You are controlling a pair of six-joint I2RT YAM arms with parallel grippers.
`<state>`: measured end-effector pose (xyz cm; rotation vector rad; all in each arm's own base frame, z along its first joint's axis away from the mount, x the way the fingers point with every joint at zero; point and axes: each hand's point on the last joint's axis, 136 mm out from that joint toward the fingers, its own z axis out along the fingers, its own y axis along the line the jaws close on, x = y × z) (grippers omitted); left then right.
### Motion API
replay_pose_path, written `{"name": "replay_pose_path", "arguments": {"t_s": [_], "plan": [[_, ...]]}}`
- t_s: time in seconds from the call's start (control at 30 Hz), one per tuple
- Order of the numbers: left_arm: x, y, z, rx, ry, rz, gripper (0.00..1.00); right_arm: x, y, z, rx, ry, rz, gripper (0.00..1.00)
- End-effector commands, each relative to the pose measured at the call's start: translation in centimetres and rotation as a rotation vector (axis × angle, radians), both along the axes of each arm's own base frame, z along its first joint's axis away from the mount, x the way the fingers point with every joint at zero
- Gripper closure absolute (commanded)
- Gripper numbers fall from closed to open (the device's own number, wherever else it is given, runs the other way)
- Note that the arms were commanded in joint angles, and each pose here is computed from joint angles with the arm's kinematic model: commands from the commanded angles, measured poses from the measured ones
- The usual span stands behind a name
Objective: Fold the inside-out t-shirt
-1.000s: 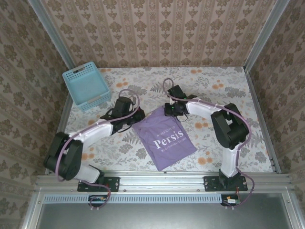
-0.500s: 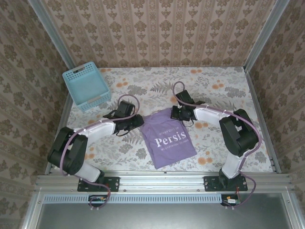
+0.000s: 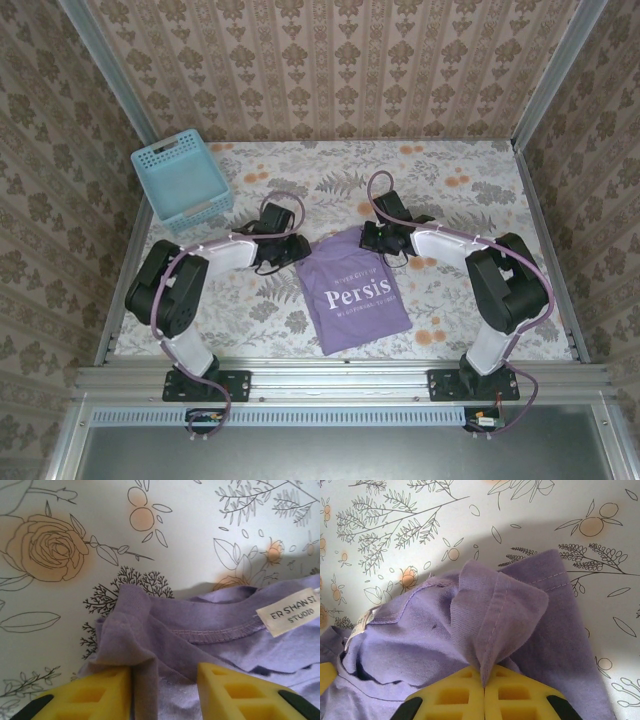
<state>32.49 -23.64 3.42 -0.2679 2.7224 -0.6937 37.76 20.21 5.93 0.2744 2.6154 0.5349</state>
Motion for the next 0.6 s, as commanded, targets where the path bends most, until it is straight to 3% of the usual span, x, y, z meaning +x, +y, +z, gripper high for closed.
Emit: {"name": "replay_pose_path", "arguments": {"t_s": [0.0, 0.07, 0.2, 0.33, 0.57], "plan": [[0.4, -0.6, 0.6, 0.001, -0.011, -0.022, 0.58, 0.1, -0.4, 0.8, -0.001, -0.022, -0.023, 0.92], [0.4, -0.8, 0.5, 0.004, -0.009, -0.026, 0.60, 0.0, -0.4, 0.6, -0.003, -0.017, -0.022, 0.92], [0.7, -1.5, 0.7, -0.033, -0.024, -0.037, 0.82, 0.0, -0.5, 0.7, -0.008, -0.018, -0.028, 0.92], [1.2, -2.6, 2.4, -0.095, -0.072, -0.067, 0.98, 0.1, -0.9, 1.3, -0.001, -0.028, -0.038, 0.92], [0.1, -5.6, 10.8, -0.277, -0.325, -0.191, 1.00, 0.3, -1.1, 3.9, 0.089, -0.065, -0.020, 0.93]]}}
